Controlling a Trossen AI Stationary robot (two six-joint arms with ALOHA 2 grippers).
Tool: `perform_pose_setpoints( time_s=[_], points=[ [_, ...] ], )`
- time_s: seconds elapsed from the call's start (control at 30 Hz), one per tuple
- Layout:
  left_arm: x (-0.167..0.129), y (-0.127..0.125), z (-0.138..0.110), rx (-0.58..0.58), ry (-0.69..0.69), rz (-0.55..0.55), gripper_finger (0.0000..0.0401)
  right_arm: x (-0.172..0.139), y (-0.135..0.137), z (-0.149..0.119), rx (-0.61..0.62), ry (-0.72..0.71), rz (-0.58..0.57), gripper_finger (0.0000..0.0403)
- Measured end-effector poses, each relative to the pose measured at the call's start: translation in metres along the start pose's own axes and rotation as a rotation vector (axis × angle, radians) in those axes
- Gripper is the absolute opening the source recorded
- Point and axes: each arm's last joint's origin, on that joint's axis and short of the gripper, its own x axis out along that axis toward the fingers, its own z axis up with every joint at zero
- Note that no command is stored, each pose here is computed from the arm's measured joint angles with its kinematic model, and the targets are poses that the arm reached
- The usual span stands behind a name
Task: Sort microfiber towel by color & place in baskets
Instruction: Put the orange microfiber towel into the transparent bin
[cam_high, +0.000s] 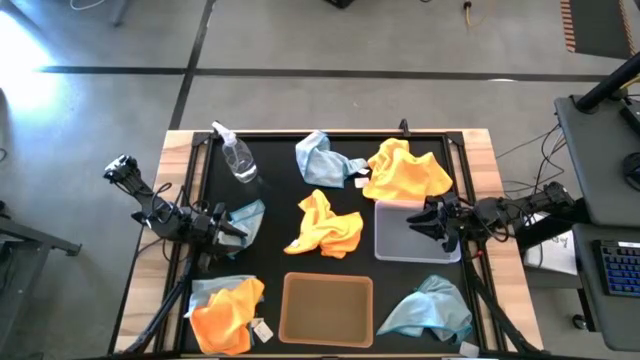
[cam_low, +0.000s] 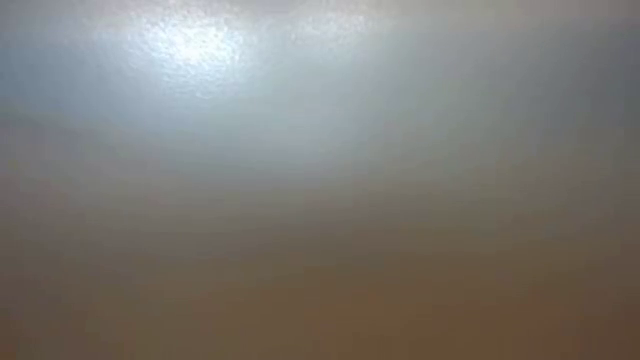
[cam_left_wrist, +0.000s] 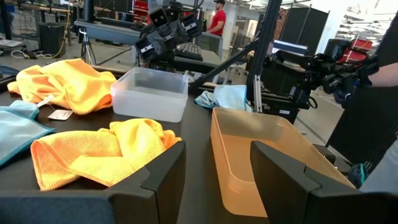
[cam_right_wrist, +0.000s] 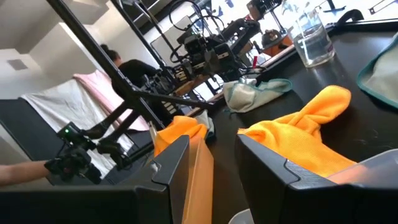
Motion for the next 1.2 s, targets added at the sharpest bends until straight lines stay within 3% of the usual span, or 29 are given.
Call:
perform_pose_setpoints(
  time_s=[0.17, 0.47, 0.6, 0.77, 1.07, 1.2],
  points=[
    [0.0, 0.001, 0.001, 0.002, -0.012, 0.035, 0.0165, 0.0, -0.001, 0.001, 0.036, -0.034, -0.042, 0.0123],
    [-0.007, 0.015, 0.016, -0.035, -0.22, 0.629, 0.0165, -0.002, -0.008, 0.007, 0.105, -0.228, -0.275, 0.0123],
    [-0.01, 0.018, 0.019, -0.055, -0.249, 0.772, 0.0165, -0.002, -0.008, 0.007, 0.105, -0.236, -0.285, 0.0123],
    [-0.01, 0.017, 0.019, -0.055, -0.248, 0.758, 0.0165, -0.002, -0.007, 0.008, 0.109, -0.245, -0.28, 0.0123],
    [-0.008, 0.015, 0.021, -0.147, -0.277, 0.624, 0.0165, -0.002, -0.005, 0.011, 0.125, -0.271, -0.256, 0.0123],
    [-0.009, 0.014, 0.025, -0.312, -0.346, 0.597, 0.0165, -0.002, -0.005, 0.011, 0.125, -0.273, -0.254, 0.0123]
  ],
)
